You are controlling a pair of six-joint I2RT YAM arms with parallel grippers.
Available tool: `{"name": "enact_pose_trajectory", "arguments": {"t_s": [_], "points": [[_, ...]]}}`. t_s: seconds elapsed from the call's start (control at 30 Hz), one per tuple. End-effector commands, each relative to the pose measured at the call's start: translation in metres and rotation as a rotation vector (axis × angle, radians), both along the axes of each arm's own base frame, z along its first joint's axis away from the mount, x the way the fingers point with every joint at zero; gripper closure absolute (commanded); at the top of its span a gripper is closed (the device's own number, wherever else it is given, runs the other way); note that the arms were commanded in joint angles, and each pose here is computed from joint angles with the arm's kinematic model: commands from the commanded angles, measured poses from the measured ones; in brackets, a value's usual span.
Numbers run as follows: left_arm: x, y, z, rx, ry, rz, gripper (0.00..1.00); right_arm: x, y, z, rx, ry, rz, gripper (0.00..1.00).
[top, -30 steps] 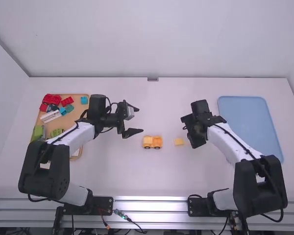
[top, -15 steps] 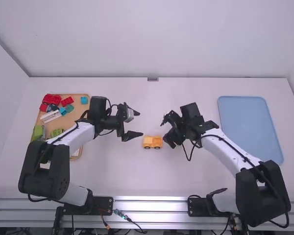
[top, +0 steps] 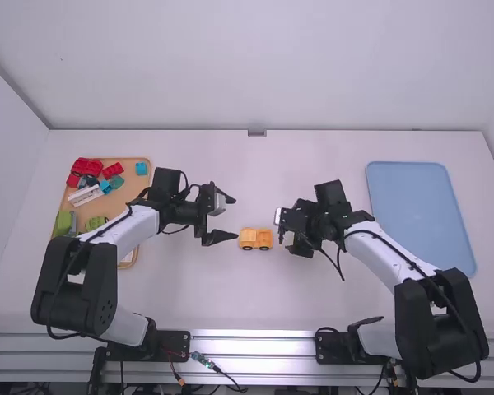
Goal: Assemble lego blocks to make yellow taxi
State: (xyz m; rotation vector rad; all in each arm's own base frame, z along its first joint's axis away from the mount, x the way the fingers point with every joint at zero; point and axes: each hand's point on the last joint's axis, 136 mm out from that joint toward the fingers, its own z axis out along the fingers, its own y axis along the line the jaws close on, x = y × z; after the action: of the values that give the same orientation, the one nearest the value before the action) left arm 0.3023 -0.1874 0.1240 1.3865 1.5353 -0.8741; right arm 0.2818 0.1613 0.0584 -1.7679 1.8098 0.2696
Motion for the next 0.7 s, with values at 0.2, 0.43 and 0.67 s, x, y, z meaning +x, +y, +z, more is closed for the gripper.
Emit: {"name": "enact_pose_trajectory", "arguments": {"t_s": [0.2, 0.43, 0.67], "points": [[-0.022, -0.008, -0.026, -0.019, -0.076, -0.121, 0.01, -0.005, -0.02, 0.012, 0.205, -0.048, 0.169, 0.01], [-0.025, -0.011, -0.04, -0.055, -0.129, -0.125, 0.01, 0.0, -0.027, -0.024, 0.253, 0.036, 0.152, 0.01], [-0.013, -0.012, -0.046, -0.076, -0.087, -0.085, 0.01, 0.004, -0.029, -0.044, 0.255, 0.06, 0.142, 0.03]]}}
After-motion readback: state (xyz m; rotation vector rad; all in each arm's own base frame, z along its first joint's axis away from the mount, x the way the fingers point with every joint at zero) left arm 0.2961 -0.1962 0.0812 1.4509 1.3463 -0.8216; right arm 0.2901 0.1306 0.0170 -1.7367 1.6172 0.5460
